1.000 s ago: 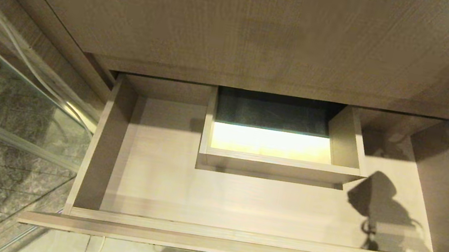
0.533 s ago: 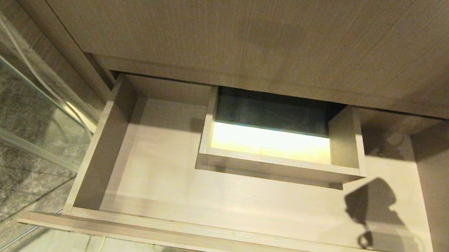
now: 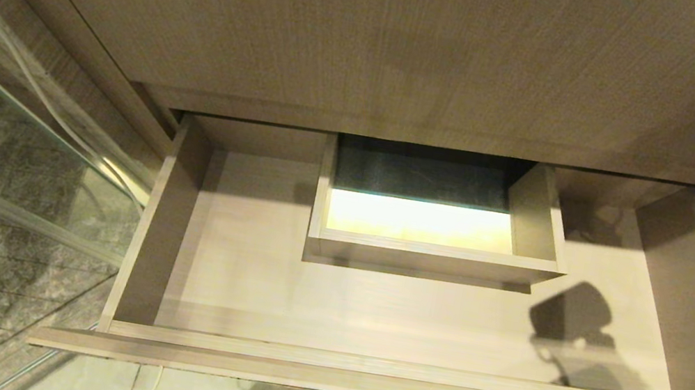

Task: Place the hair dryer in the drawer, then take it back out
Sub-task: Place it on the countertop

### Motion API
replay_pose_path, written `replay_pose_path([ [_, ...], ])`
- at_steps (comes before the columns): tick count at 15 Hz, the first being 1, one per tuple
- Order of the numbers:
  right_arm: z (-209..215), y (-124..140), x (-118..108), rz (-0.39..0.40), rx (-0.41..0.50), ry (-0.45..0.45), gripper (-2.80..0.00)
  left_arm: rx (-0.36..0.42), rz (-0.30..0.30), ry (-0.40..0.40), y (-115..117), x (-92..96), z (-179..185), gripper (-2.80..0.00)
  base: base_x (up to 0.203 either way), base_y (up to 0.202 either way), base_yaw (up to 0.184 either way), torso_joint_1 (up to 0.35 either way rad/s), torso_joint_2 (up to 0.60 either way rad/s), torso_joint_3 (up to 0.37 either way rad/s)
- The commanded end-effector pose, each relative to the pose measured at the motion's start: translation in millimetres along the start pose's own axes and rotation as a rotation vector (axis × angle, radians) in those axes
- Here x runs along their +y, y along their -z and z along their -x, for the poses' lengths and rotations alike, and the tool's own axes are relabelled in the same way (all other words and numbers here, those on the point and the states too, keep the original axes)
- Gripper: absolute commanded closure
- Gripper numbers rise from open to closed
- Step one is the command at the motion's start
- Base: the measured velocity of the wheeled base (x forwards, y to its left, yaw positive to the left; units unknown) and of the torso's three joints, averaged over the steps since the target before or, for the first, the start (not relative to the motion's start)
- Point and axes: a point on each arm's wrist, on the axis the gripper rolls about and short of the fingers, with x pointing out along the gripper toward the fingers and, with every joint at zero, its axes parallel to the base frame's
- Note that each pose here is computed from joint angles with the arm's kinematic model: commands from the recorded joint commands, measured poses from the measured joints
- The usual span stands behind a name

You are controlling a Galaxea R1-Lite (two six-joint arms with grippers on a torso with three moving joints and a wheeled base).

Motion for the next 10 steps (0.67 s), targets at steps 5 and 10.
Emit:
replay_pose_path([
  [5,46,8,15,0.001,-0.047,0.067,0.0,-0.001,0.0,-0.001,0,0.0,0,0.0,0.0,0.0,0.0,0.0,0.0,0.0],
  [10,70,14,25,-0.032,-0.099,0.113,0.0,0.0,0.0,0.0,0,0.0,0,0.0,0.0,0.0,0.0,0.046,-0.08,-0.023],
])
